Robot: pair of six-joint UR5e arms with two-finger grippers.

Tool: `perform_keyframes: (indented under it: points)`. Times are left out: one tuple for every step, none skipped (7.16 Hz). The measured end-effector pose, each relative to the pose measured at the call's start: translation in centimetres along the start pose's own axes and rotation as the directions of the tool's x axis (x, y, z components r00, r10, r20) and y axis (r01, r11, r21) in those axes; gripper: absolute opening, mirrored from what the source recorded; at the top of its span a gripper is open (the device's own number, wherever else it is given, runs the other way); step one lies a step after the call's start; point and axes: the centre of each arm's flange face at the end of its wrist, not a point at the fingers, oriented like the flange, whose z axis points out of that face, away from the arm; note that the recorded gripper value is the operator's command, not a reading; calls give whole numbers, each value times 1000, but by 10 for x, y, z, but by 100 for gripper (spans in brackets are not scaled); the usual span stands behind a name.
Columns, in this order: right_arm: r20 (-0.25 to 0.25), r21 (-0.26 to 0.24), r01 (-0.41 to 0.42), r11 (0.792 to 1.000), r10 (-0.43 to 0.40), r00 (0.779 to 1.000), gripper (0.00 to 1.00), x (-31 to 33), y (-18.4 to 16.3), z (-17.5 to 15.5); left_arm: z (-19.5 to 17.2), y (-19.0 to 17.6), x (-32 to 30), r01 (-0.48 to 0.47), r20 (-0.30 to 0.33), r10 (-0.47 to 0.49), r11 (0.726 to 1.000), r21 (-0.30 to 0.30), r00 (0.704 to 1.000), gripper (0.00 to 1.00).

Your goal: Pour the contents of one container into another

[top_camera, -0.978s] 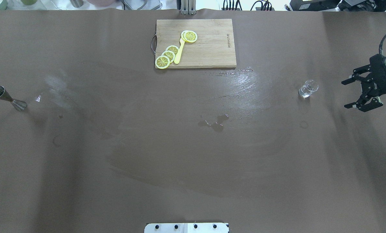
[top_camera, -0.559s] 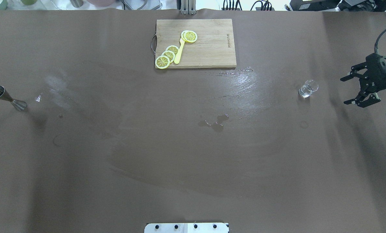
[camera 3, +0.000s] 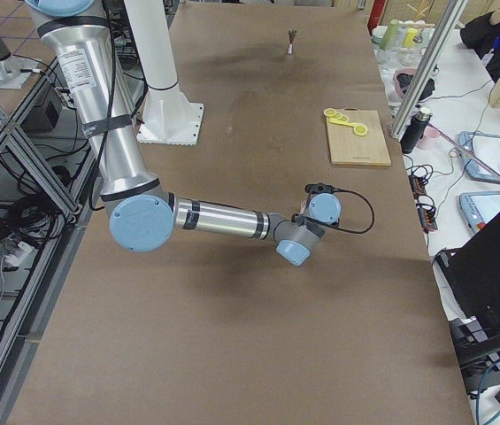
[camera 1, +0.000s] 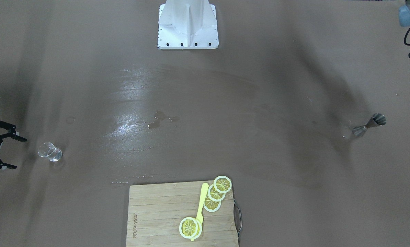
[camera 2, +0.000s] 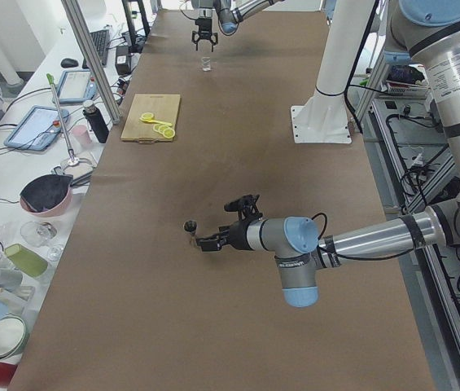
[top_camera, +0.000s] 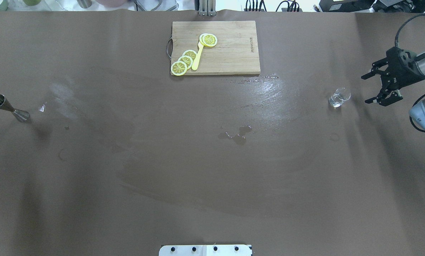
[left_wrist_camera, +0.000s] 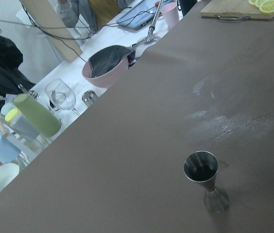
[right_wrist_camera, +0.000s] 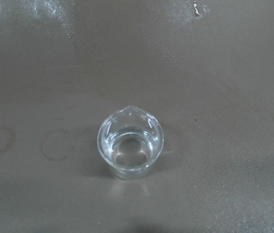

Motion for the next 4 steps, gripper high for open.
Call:
perform_keyframes:
  points:
    - [10, 5, 5, 1000, -5, 1000, 98, -1, -4, 4, 5, 9, 9, -26, 36, 25, 999, 39, 999, 99]
    - [15, 7, 8, 1000, -8, 1000, 98, -1, -6, 6, 9, 14, 21, -19, 65, 13, 997, 79, 998, 99]
    - [18, 9, 10, 1000, -10, 1000, 98, -1, -9, 8, 10, 16, 33, 34, 79, -43, 992, 118, 996, 99]
    - [22, 10, 13, 1000, -13, 1000, 98, 0, -12, 11, 13, 16, 46, 105, 86, -120, 980, 168, 989, 99]
